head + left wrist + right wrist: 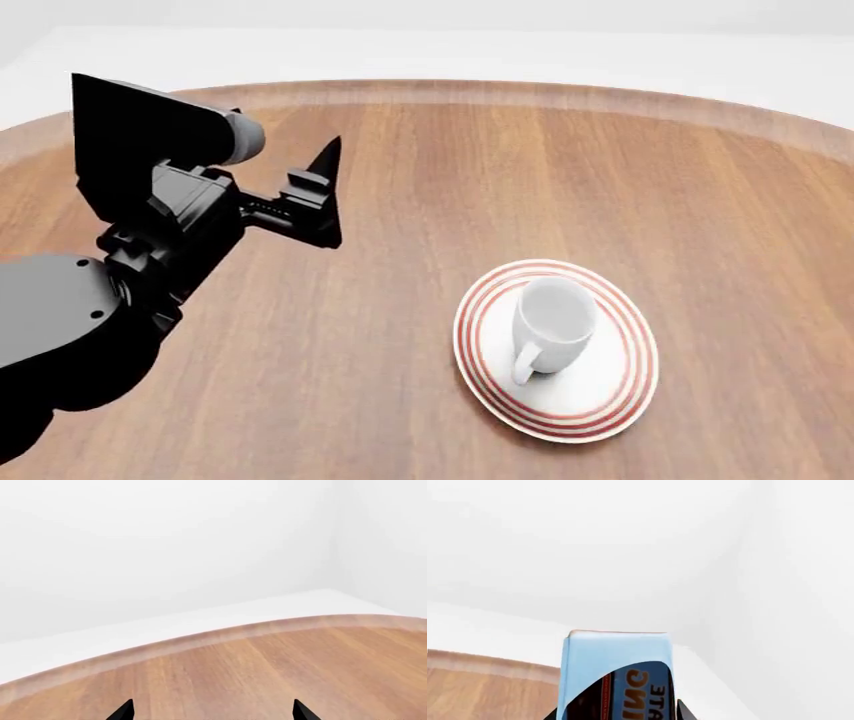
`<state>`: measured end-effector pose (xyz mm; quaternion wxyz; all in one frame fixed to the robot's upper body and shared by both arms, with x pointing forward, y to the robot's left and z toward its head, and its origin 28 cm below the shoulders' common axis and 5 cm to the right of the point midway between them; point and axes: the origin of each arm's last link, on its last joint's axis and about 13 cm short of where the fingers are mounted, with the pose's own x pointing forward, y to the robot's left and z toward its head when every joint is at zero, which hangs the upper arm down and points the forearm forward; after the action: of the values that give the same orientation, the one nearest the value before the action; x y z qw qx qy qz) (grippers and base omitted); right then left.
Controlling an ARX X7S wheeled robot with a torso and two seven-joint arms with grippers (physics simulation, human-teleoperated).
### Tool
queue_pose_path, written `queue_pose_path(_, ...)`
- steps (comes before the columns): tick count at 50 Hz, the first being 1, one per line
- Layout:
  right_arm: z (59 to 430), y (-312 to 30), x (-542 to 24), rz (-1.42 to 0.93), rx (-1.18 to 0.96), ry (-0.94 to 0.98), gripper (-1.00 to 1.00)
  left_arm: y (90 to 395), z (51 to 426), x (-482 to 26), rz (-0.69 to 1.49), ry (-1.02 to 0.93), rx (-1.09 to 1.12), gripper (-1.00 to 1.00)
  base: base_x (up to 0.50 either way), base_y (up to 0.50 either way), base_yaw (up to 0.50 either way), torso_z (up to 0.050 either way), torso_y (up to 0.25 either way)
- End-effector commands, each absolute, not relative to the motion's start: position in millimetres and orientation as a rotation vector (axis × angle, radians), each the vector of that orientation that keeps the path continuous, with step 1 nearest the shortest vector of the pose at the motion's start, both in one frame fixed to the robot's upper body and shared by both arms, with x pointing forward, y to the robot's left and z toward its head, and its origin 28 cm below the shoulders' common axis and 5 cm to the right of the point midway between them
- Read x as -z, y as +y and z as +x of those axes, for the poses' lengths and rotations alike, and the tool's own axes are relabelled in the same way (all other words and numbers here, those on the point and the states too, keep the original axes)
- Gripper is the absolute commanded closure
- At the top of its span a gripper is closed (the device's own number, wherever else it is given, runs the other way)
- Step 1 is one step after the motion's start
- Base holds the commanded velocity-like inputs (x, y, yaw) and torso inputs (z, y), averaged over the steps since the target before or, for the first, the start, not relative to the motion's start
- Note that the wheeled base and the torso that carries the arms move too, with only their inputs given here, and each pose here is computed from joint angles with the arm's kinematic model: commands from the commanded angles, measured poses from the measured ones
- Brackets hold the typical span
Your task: Pick up the white mug and put it on the plate, and put the chocolate pudding to the right of the plate.
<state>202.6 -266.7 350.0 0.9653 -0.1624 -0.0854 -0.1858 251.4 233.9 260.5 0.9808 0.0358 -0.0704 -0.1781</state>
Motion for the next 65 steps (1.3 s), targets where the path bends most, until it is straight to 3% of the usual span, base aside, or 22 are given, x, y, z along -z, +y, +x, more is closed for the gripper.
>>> queue_pose_path(1, 244, -285, -367, -0.405, 0.329, -0.142, 1.00, 228, 253, -264, 0.057, -0.164, 0.407, -1.00, 0.00, 0.00, 0.00, 0.000, 0.000)
queue_pose_path(32, 319, -284, -374, -0.143, 0.148, 0.043, 1.00, 225, 256, -261, 0.065, -0.154, 0.416, -1.00, 0.00, 0.00, 0.00, 0.000, 0.000)
queue_pose_path(53, 365, -292, -320, -0.041, 0.314, 0.258, 1.00, 221, 257, -259, 0.070, -0.143, 0.428, -1.00, 0.00, 0.00, 0.00, 0.000, 0.000)
queue_pose_path(65, 368, -283, -291, -0.088, 0.209, 0.363, 1.00, 222, 257, -256, 0.066, -0.140, 0.429, -1.00, 0.00, 0.00, 0.00, 0.000, 0.000)
